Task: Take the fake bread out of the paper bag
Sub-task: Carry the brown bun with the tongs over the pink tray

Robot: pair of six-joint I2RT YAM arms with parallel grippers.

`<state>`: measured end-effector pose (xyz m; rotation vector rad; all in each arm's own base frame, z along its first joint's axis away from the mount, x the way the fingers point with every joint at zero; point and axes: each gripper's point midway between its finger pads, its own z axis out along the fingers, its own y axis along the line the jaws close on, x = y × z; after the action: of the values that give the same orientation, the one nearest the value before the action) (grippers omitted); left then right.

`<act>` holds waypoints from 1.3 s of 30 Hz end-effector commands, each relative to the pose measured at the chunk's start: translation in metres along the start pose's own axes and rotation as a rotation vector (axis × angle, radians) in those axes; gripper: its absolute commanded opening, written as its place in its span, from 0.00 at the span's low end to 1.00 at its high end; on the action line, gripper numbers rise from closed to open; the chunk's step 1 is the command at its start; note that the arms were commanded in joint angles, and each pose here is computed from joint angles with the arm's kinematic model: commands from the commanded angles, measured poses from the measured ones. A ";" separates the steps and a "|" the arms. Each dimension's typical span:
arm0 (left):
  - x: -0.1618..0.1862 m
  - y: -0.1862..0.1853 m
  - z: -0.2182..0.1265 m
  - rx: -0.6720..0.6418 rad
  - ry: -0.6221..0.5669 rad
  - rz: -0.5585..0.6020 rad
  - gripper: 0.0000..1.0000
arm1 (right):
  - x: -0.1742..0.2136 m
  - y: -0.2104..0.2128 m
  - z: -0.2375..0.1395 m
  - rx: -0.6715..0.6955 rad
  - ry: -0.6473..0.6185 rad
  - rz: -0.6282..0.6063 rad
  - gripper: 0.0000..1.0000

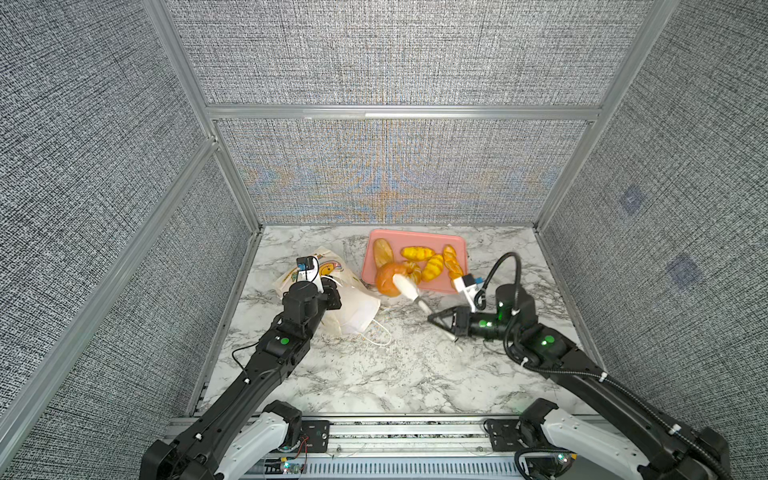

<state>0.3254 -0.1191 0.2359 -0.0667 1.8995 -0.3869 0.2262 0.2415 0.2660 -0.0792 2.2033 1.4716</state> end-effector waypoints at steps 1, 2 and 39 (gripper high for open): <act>-0.003 -0.002 0.000 0.006 -0.008 -0.007 0.00 | -0.029 0.004 -0.006 -0.008 0.013 -0.062 0.00; -0.002 -0.002 0.000 0.009 -0.005 -0.010 0.00 | -0.051 0.004 -0.004 0.002 -0.011 -0.070 0.00; 0.029 0.006 -0.003 0.010 0.068 0.023 0.00 | -0.193 -0.206 0.142 0.353 0.169 0.069 0.00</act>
<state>0.3147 -0.1185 0.2107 -0.0384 1.9476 -0.3862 0.5089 0.2328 0.1274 0.0117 2.5955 1.0905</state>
